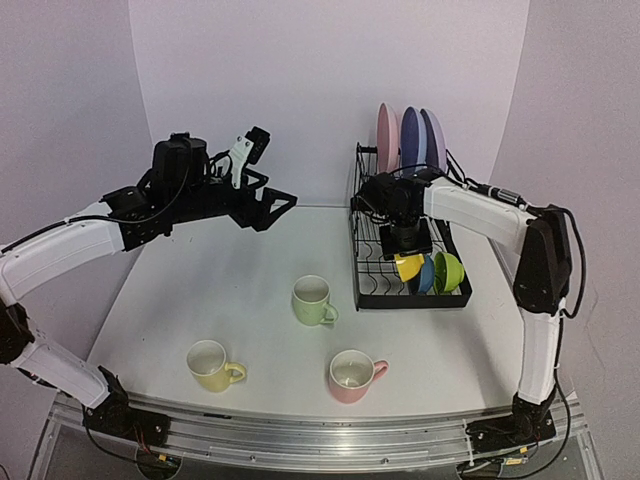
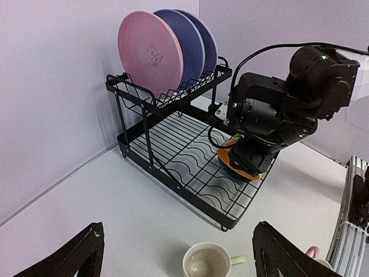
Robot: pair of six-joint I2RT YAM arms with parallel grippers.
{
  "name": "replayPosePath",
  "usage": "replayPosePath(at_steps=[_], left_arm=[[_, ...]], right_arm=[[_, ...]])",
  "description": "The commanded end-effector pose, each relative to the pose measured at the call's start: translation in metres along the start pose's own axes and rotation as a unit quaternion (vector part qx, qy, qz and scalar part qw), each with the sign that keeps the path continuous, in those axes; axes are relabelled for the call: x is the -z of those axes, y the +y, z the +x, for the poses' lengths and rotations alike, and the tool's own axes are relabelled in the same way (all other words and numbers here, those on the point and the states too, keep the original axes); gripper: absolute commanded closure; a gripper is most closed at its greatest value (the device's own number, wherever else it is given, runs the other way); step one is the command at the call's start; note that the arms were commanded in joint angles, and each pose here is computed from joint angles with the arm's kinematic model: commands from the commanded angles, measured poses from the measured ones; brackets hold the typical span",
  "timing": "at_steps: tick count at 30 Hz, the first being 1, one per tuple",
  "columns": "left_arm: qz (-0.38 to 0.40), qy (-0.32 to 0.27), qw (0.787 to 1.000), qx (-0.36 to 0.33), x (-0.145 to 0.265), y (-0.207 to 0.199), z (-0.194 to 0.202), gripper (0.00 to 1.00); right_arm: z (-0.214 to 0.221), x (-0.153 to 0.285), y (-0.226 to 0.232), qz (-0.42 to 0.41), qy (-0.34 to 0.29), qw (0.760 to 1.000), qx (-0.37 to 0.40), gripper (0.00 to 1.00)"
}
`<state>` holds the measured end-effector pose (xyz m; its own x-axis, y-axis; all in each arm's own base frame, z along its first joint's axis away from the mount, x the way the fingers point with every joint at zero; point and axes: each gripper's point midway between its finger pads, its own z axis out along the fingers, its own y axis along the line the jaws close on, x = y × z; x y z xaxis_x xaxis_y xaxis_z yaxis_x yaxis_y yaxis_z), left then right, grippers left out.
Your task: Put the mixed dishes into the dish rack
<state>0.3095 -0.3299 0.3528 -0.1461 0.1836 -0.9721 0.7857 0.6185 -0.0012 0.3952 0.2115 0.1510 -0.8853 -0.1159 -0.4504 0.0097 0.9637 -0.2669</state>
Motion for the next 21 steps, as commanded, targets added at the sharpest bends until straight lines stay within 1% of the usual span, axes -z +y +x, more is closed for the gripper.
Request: replayPosePath(at_steps=[1, 10, 16, 21], left_arm=[[-0.016, -0.021, 1.000, -0.011, 0.011, 0.005, -0.010, 0.11], [-0.019, -0.023, 0.999, -0.012, 0.010, 0.007, -0.009, 0.11], [-0.022, -0.023, 0.999, -0.011, 0.011, 0.009, -0.009, 0.11], [-0.021, -0.021, 1.000, -0.009, 0.011, 0.010, -0.007, 0.11]], right_arm=[[-0.013, 0.000, 0.008, -0.014, 0.000, 1.000, 0.007, 1.00], [-0.005, -0.028, 0.029, -0.033, 0.037, 0.998, 0.027, 1.00], [0.012, -0.045, 0.022, -0.020, 0.066, 0.997, 0.033, 1.00], [0.017, -0.056, 0.024, -0.026, 0.084, 0.995, 0.044, 1.00]])
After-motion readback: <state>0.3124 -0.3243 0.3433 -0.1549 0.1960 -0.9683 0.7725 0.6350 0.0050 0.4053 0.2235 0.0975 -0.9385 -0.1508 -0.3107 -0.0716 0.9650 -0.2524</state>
